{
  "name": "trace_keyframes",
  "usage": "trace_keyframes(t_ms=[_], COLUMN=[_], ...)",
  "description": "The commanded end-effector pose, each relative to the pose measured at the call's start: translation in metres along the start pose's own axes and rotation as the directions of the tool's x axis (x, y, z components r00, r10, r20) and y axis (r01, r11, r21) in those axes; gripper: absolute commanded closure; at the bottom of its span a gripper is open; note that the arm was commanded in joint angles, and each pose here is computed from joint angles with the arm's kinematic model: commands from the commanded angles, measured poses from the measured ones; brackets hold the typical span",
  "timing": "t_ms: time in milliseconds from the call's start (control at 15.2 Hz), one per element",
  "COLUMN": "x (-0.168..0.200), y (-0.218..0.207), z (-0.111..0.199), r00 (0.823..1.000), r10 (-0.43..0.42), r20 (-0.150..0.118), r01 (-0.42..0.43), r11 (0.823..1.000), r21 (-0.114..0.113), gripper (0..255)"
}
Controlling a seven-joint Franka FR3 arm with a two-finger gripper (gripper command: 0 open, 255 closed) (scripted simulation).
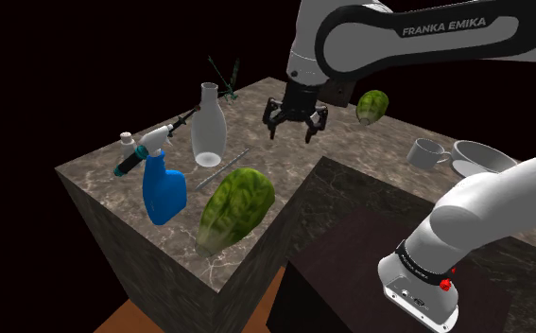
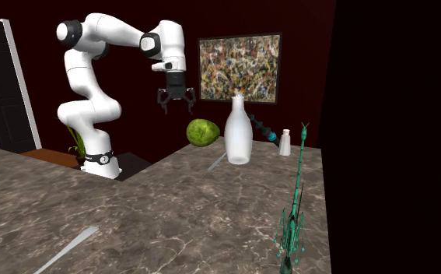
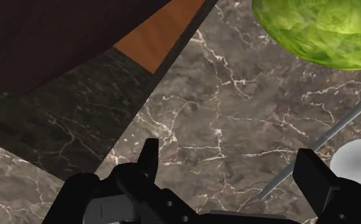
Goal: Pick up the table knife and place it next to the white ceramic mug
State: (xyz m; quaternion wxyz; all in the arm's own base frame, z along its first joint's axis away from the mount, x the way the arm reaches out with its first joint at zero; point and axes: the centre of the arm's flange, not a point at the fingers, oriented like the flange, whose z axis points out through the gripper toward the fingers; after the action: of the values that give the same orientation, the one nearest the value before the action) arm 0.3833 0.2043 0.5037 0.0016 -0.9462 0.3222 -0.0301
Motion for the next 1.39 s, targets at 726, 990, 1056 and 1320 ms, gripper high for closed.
trace_keyframes(t_ms=[726, 990, 1056, 1320], x=[0.015, 0.028, 0.032, 0.03], y=[-0.139, -0.18, -0.19, -0.191], z=[0.09, 0.117, 0.124, 0.145], r00=[0.909, 0.847, 0.83, 0.83], r10=[0.405, 0.516, 0.541, 0.541], r20=[0.098, 0.127, 0.133, 0.133], r01=[-0.407, -0.519, -0.544, -0.544], r11=[0.914, 0.855, 0.839, 0.839], r21=[-0.004, -0.013, -0.016, -0.016], gripper=[0, 0, 0, 0])
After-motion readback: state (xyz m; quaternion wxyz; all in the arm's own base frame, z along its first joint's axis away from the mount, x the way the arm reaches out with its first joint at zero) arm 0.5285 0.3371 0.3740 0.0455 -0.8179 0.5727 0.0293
